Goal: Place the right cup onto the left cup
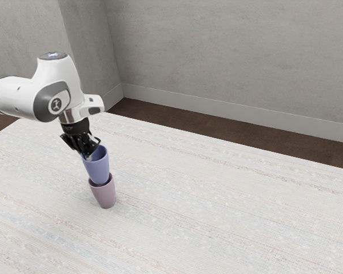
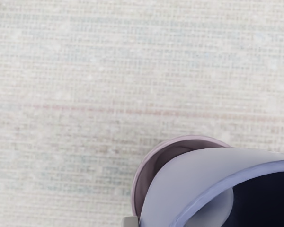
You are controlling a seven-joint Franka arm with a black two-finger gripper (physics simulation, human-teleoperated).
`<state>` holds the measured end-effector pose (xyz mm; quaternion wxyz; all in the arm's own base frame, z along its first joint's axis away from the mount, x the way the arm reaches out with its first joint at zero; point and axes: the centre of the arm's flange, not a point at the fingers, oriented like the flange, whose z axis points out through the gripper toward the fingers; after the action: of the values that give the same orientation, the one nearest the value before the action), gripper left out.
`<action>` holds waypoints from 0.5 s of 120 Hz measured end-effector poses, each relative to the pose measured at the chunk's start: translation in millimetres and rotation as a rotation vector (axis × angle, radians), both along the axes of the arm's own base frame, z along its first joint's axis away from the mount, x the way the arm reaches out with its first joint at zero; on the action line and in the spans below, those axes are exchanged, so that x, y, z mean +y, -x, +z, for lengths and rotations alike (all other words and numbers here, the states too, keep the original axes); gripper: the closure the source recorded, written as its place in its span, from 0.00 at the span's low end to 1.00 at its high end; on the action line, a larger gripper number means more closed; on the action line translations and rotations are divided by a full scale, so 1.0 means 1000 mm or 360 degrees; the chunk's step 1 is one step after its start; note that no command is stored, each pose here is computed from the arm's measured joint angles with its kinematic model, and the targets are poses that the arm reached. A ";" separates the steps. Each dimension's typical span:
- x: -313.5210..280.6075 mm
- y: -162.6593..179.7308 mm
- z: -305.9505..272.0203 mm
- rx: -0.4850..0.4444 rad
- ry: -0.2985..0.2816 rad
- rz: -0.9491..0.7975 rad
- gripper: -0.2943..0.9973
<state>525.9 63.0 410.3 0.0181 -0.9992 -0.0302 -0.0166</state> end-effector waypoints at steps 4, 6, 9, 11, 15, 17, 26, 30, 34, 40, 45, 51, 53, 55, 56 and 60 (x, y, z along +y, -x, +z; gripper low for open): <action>0.000 -0.001 -0.003 0.0004 0.0000 -0.0002 0.84; 0.000 -0.001 -0.004 0.0007 0.0000 -0.0002 0.84; -0.001 -0.002 -0.007 0.0012 0.0000 -0.0003 0.84; -0.001 -0.003 -0.008 0.0015 0.0000 -0.0004 0.84; -0.001 -0.003 -0.012 0.0020 0.0000 -0.0005 0.84; -0.001 -0.004 -0.013 0.0022 0.0001 -0.0004 0.84; -0.001 -0.006 -0.022 0.0035 0.0009 -0.0001 0.83; -0.001 -0.006 -0.024 0.0039 0.0012 0.0001 0.83; -0.001 -0.007 -0.027 0.0044 0.0018 0.0005 0.83; -0.002 -0.008 -0.031 0.0046 0.0028 0.0009 0.80; -0.002 -0.008 -0.032 0.0044 0.0035 0.0011 0.73; -0.002 -0.008 -0.030 0.0034 0.0041 0.0011 0.64; -0.003 -0.007 -0.029 0.0030 0.0042 0.0010 0.61; -0.003 -0.007 -0.028 0.0026 0.0044 0.0010 0.58; -0.003 -0.007 -0.028 0.0024 0.0044 0.0010 0.57; -0.003 -0.006 -0.024 0.0012 0.0047 0.0008 0.52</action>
<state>531.9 59.7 386.4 0.0034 -0.9994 -0.0329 -0.0123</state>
